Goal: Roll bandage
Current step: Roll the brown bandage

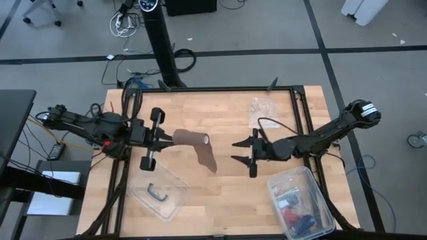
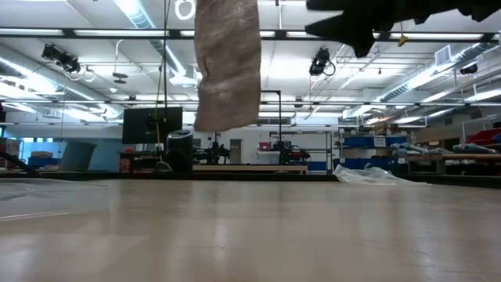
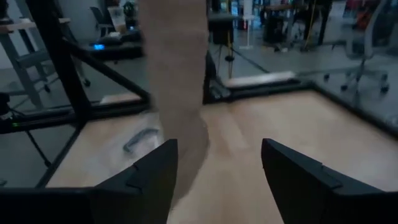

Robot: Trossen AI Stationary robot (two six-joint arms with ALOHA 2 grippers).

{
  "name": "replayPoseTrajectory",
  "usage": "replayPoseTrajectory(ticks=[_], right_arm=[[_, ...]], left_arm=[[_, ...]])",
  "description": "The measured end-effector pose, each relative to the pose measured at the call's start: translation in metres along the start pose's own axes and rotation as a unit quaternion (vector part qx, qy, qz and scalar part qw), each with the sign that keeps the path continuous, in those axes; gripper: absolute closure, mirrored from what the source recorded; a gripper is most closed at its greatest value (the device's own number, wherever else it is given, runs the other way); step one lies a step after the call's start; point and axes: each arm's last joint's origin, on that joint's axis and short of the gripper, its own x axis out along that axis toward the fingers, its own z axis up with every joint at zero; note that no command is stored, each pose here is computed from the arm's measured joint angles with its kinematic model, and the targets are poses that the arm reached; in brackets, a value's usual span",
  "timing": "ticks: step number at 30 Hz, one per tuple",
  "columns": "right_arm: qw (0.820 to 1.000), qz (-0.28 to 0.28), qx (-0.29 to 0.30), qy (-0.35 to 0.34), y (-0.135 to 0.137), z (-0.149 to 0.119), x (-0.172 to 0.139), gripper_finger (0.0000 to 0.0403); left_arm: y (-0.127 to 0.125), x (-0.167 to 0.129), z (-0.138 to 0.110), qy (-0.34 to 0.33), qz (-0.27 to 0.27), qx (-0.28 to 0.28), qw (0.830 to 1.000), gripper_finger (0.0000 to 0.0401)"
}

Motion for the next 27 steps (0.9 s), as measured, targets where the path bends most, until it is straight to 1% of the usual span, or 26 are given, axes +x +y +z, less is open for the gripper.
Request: replayPoseTrajectory(ticks=[4,6,10,13,17,20,27], right_arm=[[1.000,-0.004,0.016,0.001,0.005,-0.018,0.016,0.0168],[1.000,0.005,0.030,-0.005,0.010,-0.027,0.024,0.0166],[0.999,0.019,0.033,-0.008,0.023,-0.043,0.029,0.0160],[0.999,0.018,0.039,-0.011,0.030,-0.044,0.025,0.0152],[0.997,0.033,0.065,-0.021,0.036,-0.037,0.018,0.0143],[0.997,0.035,0.065,-0.020,0.036,-0.037,0.017,0.0142],[0.998,0.022,0.058,-0.004,0.039,-0.047,0.035,0.0150]], left_arm=[[0.002,0.000,0.000,0.000,0.005,0.001,1.000,0.0400],[0.002,0.000,0.000,0.002,0.015,0.004,1.000,0.0400],[0.003,0.000,-0.001,0.007,0.025,0.014,1.000,0.0400],[0.003,0.000,-0.001,0.009,0.027,0.014,0.999,0.0400],[0.002,0.000,-0.002,0.016,0.025,0.015,0.999,0.0400],[0.002,0.000,-0.003,0.016,0.025,0.015,0.999,0.0400],[0.002,0.000,-0.002,0.013,0.026,0.015,0.999,0.0400]])
